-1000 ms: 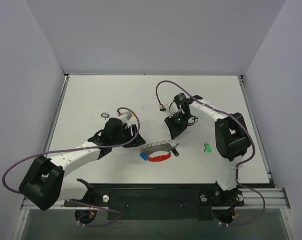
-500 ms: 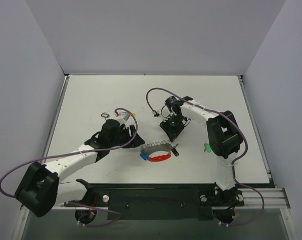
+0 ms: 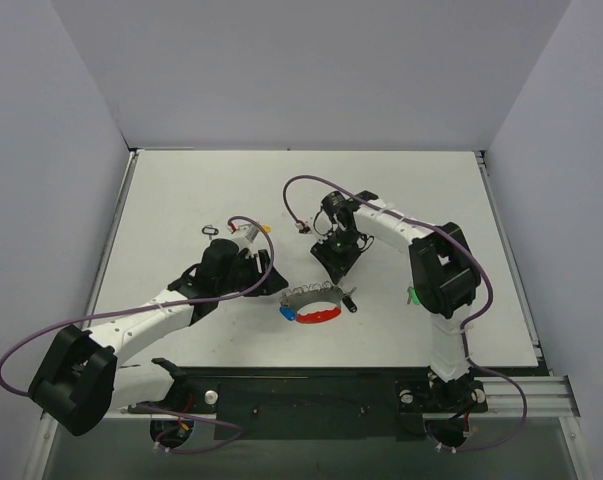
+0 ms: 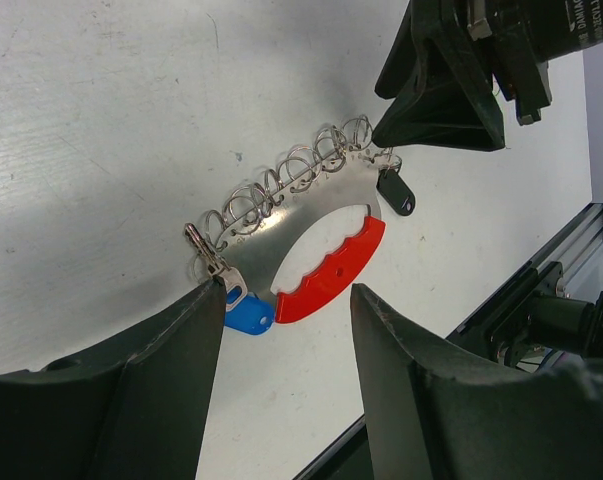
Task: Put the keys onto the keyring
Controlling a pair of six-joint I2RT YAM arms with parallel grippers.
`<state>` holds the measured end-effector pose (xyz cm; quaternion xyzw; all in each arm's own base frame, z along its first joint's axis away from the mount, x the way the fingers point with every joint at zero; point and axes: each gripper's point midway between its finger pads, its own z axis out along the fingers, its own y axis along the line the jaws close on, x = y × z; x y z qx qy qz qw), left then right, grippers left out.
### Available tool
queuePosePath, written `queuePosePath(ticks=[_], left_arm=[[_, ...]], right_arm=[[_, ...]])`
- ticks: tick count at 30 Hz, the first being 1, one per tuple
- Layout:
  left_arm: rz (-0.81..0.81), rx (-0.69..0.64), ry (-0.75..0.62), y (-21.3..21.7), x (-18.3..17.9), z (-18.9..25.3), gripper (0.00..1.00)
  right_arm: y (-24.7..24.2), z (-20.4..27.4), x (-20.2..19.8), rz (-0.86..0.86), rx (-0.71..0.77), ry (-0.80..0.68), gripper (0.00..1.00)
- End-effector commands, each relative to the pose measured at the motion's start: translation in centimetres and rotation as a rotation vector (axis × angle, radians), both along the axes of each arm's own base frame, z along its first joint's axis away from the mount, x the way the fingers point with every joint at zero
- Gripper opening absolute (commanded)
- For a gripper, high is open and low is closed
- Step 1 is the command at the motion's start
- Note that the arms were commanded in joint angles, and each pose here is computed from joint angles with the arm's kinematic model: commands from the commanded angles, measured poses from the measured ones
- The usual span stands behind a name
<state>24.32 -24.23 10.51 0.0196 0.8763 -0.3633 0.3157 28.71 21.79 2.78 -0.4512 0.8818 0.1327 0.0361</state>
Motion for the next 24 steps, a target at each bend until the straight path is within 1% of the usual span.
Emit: queuePosePath(ticks=[1,6,12,18,24], left_arm=[[-0.003,-0.023,-0.048,-0.3,0.4,1.3,0.63],[-0.006,-0.014,-0.047,-0.1,0.2,1.3,0.63],[0.005,-0.008,-0.053,0.2,0.2,1.3,0.63],[0.010,-0.002,-0.052,0.4,0.1,1.2,0.63],[0.012,-0.004,-0.058,0.5,0.1,1.3,0.63]], right_arm=[[0.3,0.0,-0.6,0.009,-0.029,0.051,0.37],[0.5,0.4,-0.3,0.008,-0.032,0.062,0.37],[1.1,2.0,-0.5,-0.128,0.054,0.123,0.34],[0.8,1.6,-1.0,-0.170,0.034,0.149,0.26],[0.3,1.1,-1.2,-0.191,-0.003,0.152,0.23]])
